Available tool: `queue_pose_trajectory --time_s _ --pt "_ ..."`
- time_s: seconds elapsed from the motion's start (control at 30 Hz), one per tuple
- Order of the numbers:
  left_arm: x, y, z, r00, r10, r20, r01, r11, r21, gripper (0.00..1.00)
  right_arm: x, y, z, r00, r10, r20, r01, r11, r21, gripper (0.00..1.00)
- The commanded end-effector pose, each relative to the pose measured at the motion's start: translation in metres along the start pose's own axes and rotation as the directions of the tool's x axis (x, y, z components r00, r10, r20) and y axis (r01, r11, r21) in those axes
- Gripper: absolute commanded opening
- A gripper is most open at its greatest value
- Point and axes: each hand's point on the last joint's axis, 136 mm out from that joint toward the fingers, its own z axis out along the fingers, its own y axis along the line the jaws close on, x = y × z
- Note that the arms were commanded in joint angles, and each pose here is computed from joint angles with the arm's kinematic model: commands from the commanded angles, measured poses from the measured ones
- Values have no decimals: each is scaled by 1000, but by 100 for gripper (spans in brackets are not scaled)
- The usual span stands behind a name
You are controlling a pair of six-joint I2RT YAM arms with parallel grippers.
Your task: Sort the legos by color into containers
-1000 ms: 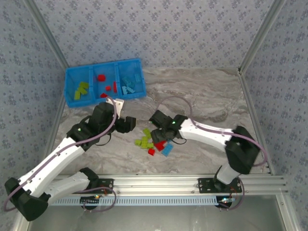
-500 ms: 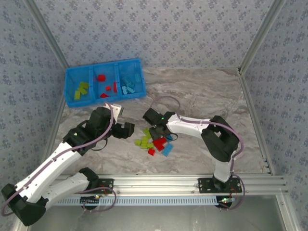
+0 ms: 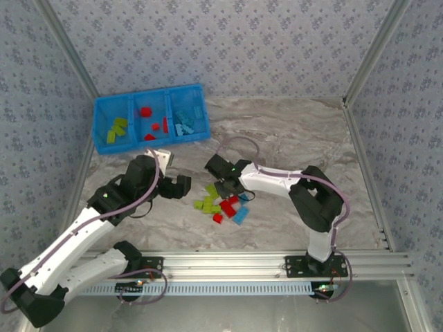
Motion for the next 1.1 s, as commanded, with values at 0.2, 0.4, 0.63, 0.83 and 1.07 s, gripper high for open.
queue_pose_trajectory --time_s 0.2,0.4,0.63,0.83,1.07 --pt "-37 49 -80 942 -159 295 209 966 -149 99 -189 78 -106 768 -26 640 134 984 -121 27" --pt "-41 63 -97 935 -128 331 208 953 -220 99 -268 115 -76 639 -85 765 189 981 -49 24" --pt "-41 64 -95 940 -100 326 183 955 -235 99 -327 142 -30 534 -199 822 248 966 73 22" --pt "-38 66 -89 944 -92 318 177 952 -249 99 -352 151 -15 360 -204 911 280 954 103 23" --pt "-37 67 -85 945 -84 317 172 950 -261 99 -360 150 -14 308 -153 939 275 959 66 56"
